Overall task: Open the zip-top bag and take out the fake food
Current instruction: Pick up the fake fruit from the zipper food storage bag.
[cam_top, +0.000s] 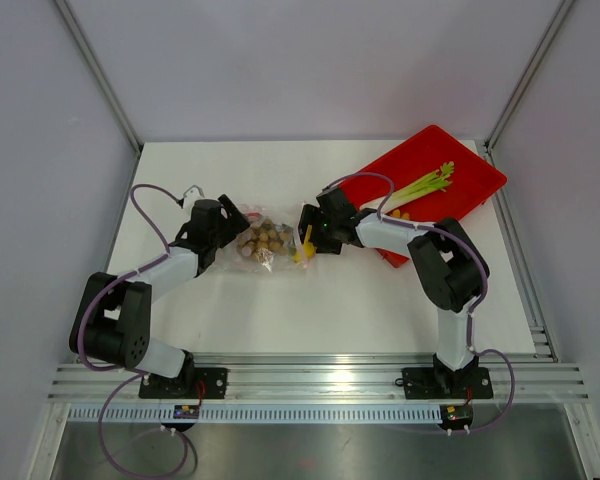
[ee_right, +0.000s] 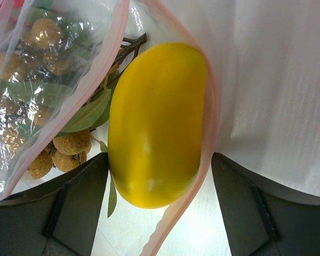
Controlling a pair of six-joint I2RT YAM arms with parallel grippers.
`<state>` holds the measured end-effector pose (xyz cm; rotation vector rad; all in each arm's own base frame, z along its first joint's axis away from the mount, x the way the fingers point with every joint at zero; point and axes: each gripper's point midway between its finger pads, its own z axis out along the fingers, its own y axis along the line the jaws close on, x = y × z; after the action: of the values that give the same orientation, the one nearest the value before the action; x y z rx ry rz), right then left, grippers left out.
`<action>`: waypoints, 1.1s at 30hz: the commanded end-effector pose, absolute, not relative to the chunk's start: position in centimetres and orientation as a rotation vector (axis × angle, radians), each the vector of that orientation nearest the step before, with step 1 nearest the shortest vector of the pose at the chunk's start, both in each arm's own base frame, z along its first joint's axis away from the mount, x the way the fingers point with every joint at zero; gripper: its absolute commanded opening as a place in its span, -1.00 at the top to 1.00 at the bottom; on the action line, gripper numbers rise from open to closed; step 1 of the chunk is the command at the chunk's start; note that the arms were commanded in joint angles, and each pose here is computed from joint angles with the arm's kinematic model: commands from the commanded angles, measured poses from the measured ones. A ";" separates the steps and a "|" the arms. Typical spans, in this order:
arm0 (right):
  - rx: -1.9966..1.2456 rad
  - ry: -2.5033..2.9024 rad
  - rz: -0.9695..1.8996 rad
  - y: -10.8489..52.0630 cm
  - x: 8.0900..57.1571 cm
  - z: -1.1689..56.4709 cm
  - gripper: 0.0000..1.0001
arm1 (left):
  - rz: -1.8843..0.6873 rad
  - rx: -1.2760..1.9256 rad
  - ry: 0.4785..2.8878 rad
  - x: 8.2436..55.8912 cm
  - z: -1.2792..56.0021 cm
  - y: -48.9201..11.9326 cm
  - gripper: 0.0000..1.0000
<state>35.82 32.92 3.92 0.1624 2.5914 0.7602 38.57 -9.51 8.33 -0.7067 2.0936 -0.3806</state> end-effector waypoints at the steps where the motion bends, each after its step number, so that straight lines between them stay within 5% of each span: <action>1: 0.159 2.521 0.760 33.4 37.0 5.8 -0.70 | -0.403 -0.688 2.038 39.1 10.0 -9.4 -0.89; 33: 0.244 2.388 1.037 33.7 37.5 7.4 -0.60 | -0.407 -0.681 2.030 39.0 10.2 -9.4 -0.90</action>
<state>36.98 32.91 5.84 0.2678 2.4357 0.9740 38.53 -9.58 8.98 -0.7000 2.0799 -0.3938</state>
